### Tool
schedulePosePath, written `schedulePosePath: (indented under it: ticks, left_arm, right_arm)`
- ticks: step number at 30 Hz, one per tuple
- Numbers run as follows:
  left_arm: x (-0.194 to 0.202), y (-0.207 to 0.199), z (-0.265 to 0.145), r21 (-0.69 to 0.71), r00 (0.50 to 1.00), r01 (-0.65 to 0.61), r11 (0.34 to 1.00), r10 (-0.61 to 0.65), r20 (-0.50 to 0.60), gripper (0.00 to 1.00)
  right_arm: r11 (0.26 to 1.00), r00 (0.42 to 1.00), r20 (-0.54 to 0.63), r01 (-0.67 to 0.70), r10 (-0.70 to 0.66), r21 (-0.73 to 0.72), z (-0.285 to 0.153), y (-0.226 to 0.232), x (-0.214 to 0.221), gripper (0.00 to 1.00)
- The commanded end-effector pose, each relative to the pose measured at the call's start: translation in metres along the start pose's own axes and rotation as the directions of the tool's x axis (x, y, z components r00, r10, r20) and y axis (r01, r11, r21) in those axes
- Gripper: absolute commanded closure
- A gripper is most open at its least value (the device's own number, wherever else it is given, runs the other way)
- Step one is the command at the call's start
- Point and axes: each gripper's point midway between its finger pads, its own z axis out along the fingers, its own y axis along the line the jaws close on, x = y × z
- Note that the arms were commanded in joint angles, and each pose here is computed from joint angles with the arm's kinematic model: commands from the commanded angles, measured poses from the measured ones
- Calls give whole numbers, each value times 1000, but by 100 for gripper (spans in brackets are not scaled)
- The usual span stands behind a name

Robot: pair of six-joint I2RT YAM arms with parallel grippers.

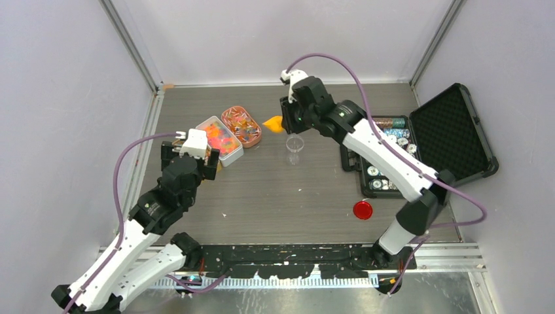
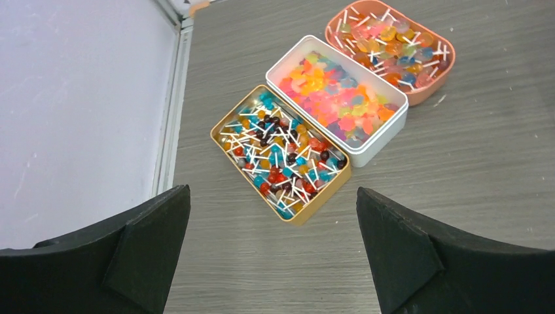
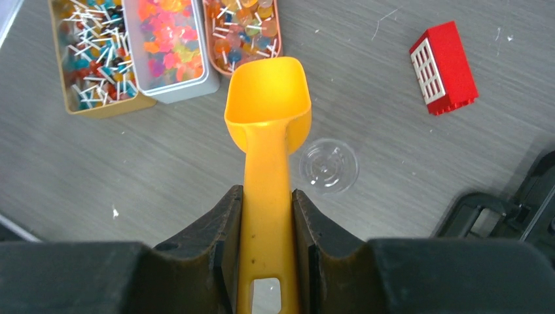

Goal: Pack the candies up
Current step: Scoop the fake candies from the storage box.

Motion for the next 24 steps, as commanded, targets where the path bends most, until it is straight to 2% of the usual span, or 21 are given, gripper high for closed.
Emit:
schedulePosePath:
  ticks: [1,6,9,16,24]
  left_arm:
    - [-11,18,-9,-53,997,65,996,-63,49,0]
    - [-12,7,-16,49,985,68,996,-75,157,0]
    - [-13,10,-20,50,978,75,996,-84,193,0]
    - [-16,14,-23,39,971,95,995,-102,216,0]
    - [-16,15,-24,42,969,100,994,-107,222,0]
  right_arm:
    - [998,999,9,42,-42,51,15,-1,-24,100]
    - [995,996,-46,77,-74,62,50,11,-22,100]
    - [993,994,-62,95,-91,63,68,19,-21,100]
    - [987,984,-115,148,-140,60,104,39,-11,100]
    - [983,978,-146,163,-149,88,121,42,-2,100]
